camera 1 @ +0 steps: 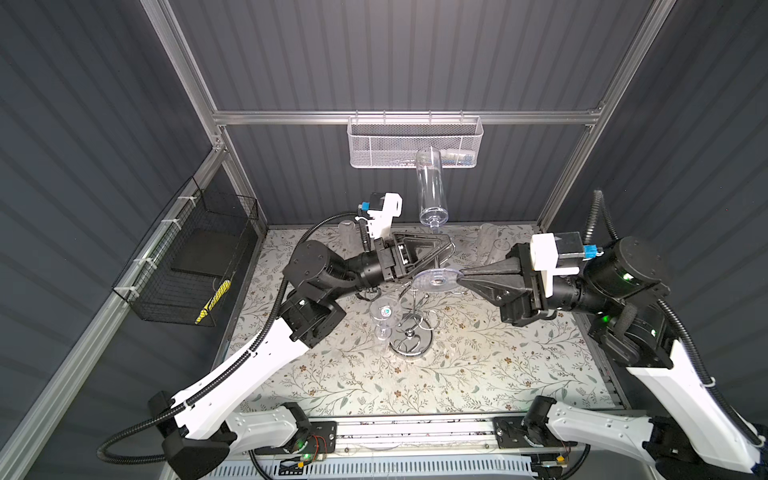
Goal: Take the wine glass off the wine glass rack
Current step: 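Reach the left gripper toward the stem of the glass held by the right gripper, then close the left gripper on the stem while the right gripper releases the base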
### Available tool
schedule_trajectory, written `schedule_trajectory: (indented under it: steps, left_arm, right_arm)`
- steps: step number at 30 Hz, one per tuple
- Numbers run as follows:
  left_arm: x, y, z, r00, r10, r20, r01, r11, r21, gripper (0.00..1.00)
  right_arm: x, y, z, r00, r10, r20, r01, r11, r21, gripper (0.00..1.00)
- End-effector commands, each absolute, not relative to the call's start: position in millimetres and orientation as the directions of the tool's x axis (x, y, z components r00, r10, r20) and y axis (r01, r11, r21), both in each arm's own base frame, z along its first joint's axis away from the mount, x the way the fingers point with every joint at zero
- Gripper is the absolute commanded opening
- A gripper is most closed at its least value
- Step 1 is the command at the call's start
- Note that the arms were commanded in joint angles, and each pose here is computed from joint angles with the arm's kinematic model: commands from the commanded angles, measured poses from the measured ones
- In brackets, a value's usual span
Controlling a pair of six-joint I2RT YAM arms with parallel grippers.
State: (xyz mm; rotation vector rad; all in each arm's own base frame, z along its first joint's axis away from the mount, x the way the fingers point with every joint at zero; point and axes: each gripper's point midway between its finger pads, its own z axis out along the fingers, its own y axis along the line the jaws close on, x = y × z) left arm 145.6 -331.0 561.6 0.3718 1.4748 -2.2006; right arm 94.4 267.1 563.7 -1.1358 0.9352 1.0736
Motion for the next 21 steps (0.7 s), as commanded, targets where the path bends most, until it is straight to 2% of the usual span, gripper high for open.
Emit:
schedule_trajectory:
  steps: [1,8,15,18,21]
  left_arm:
    - [129,-319,586,-0.838,-0.221,-0.499,0.545,-0.389,-0.742,0.55]
    - [129,-317,586,-0.835,-0.231,-0.499,0.549,-0.388,-0.74,0.29]
    - [130,-317,584,-0.843,-0.234,-0.483,0.537,-0.392,-0.747,0.12]
    - [131,-317,585,-0.844,-0.237,-0.481,0.536,-0.393,-0.747,0.01]
    - [133,-316,583,-0.846,-0.246,-0.474,0.534,-0.386,-0.752,0.0]
  right_arm:
    - [88,260,578,0.324,0.197,-0.925,-0.946,0.098,-0.31,0.0]
    - [92,260,574,0.347,0.175,-0.921,-0.937,0.116,-0.331,0.0]
    - [94,258,571,0.355,0.154,-0.922,-0.933,0.126,-0.338,0.0]
    - [94,257,570,0.354,0.147,-0.924,-0.933,0.127,-0.337,0.0]
    - [95,257,568,0.355,0.139,-0.925,-0.932,0.135,-0.337,0.0]
